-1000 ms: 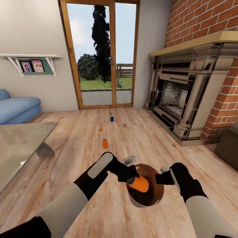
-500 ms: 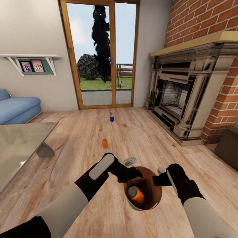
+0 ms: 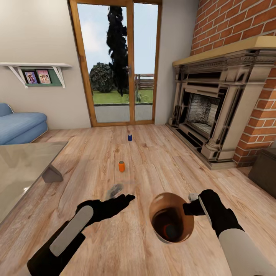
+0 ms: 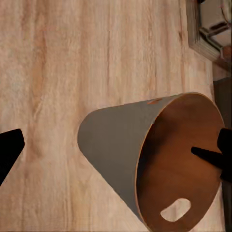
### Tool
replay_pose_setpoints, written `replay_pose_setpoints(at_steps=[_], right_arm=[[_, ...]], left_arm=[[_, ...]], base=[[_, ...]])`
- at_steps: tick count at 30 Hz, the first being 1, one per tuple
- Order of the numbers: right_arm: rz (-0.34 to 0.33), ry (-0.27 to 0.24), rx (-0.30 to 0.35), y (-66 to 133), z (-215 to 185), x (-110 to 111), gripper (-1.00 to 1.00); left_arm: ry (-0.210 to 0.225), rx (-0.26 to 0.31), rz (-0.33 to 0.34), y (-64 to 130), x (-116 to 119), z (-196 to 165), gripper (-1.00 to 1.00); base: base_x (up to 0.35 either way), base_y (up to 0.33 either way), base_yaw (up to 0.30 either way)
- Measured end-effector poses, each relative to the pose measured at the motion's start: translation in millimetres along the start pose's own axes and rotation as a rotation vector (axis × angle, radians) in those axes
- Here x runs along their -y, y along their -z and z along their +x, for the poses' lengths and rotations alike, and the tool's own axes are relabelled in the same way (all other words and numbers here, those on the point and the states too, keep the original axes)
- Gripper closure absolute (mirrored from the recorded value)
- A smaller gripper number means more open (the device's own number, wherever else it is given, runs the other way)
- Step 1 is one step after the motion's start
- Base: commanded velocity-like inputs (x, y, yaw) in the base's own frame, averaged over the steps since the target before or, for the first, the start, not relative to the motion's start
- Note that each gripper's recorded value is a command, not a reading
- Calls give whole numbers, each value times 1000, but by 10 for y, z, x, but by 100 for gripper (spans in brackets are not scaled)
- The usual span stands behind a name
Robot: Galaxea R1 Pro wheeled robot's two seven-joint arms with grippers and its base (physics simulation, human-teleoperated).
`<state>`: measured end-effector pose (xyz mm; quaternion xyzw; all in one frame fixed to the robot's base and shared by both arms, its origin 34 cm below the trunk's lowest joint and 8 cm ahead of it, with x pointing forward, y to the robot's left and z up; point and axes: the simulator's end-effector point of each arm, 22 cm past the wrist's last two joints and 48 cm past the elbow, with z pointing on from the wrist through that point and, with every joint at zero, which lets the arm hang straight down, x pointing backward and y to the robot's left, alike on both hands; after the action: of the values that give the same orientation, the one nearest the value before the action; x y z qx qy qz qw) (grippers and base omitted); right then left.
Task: Put the three can of soda from the living room inside the tash can in the kitchen.
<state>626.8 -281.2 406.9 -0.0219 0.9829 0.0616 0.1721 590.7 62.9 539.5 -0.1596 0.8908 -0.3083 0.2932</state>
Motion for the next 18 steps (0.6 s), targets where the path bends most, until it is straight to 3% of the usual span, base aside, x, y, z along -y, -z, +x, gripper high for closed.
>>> replay_pose_setpoints(at_steps=[2, 5, 8, 12, 16, 18], right_arm=[[6, -6, 0, 13, 2, 64, 100], [10, -12, 0, 26, 7, 123, 100], [24, -25, 3, 65, 4, 273, 100], [62, -22, 3, 101, 11, 458, 100], [50, -31, 8, 117, -8, 452, 100], [57, -5, 42, 120, -86, 456, 100]], left_arm=[[52, 13, -80, 59, -495, 212, -100], [38, 63, -206, 36, -999, 211, -100], [60, 49, -338, -106, -1506, 401, -100], [78, 25, -408, -174, -1797, 557, -100], [89, 24, -430, -189, -1893, 593, -100], [89, 12, -441, -209, -1953, 636, -100]], base=[[227, 132, 0], [271, 150, 0], [300, 152, 0], [325, 113, 0], [341, 31, 0], [346, 6, 0]])
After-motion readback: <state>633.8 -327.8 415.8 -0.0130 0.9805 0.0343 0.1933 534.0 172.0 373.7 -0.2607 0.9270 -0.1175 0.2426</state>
